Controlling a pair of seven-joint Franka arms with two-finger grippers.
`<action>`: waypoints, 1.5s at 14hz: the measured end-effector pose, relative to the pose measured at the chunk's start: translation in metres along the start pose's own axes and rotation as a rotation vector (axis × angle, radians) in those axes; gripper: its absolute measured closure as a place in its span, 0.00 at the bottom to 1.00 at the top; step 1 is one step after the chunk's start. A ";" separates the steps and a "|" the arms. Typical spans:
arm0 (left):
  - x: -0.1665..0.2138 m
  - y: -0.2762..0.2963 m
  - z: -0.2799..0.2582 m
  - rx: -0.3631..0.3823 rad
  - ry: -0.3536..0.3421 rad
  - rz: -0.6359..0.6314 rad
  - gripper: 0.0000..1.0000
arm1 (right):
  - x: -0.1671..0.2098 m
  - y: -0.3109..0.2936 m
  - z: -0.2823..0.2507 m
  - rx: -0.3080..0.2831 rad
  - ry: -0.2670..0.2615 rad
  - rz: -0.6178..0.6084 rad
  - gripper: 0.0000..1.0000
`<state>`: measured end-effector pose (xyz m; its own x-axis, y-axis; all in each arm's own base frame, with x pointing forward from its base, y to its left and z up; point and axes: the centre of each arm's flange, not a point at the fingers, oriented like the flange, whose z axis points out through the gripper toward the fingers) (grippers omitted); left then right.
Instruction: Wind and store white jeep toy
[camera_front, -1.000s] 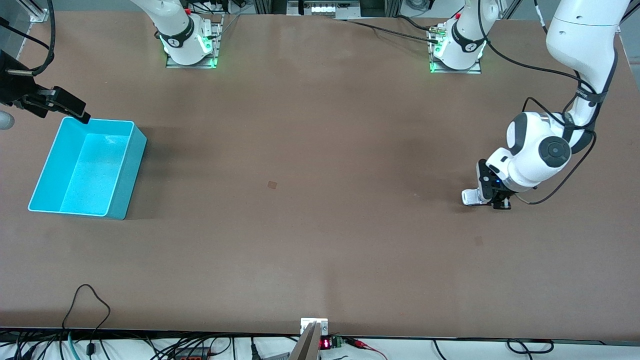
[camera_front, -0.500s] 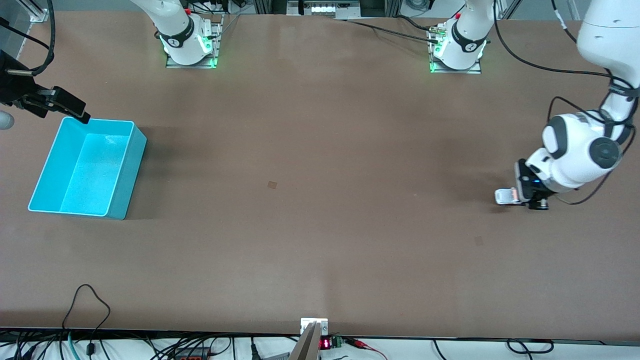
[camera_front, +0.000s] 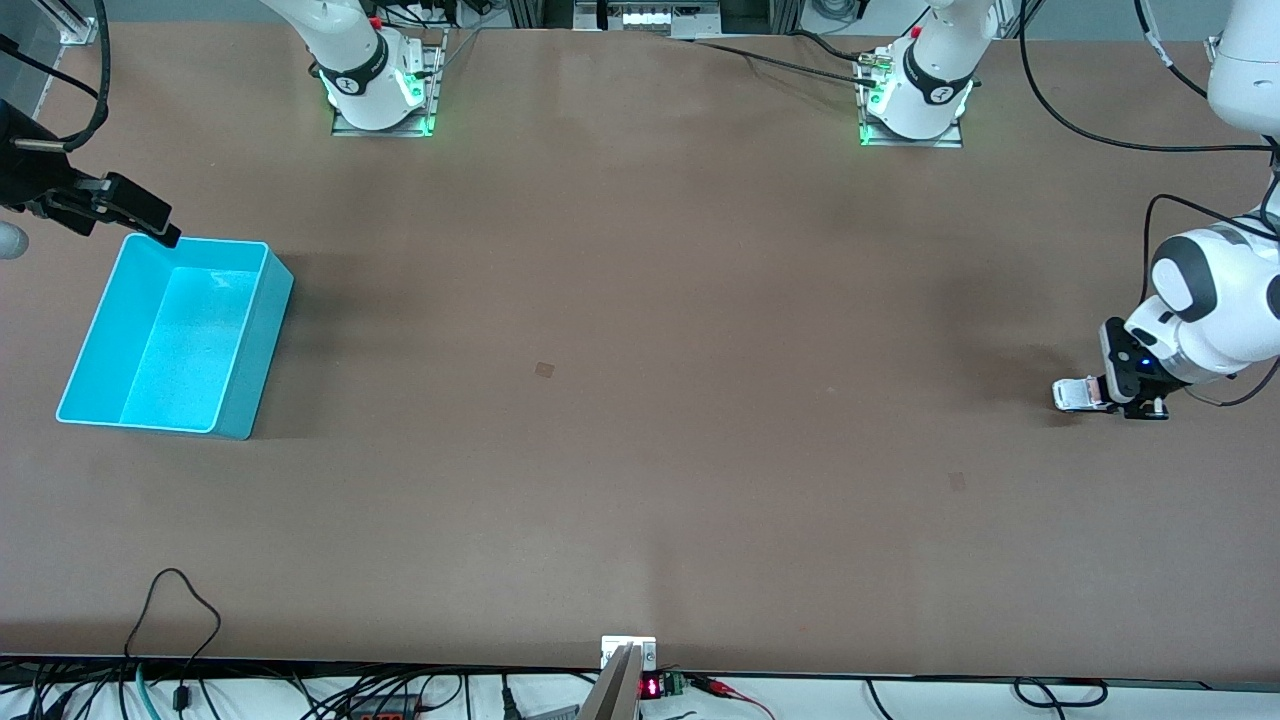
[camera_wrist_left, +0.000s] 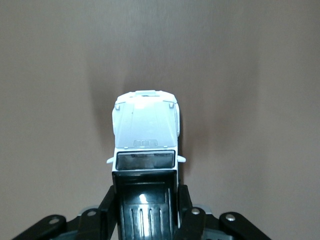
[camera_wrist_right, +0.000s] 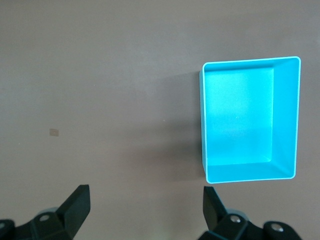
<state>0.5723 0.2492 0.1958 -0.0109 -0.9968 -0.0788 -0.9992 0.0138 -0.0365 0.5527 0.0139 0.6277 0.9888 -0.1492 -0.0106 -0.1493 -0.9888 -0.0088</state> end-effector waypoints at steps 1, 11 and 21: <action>-0.005 0.000 0.000 0.002 -0.001 0.003 0.50 | 0.000 0.000 0.000 0.000 0.000 0.000 0.00; -0.008 0.004 0.020 -0.043 0.019 0.029 0.35 | 0.000 0.000 0.001 0.000 -0.001 -0.001 0.00; 0.046 -0.030 -0.056 -0.276 0.075 0.007 0.00 | 0.001 0.000 0.001 -0.001 -0.002 0.000 0.00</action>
<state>0.6000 0.1985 0.2491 -0.0100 -0.9999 -0.0043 -0.9713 0.0087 0.2375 0.5535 0.0142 0.6264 0.9888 -0.1489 -0.0126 -0.1490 -0.9888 -0.0082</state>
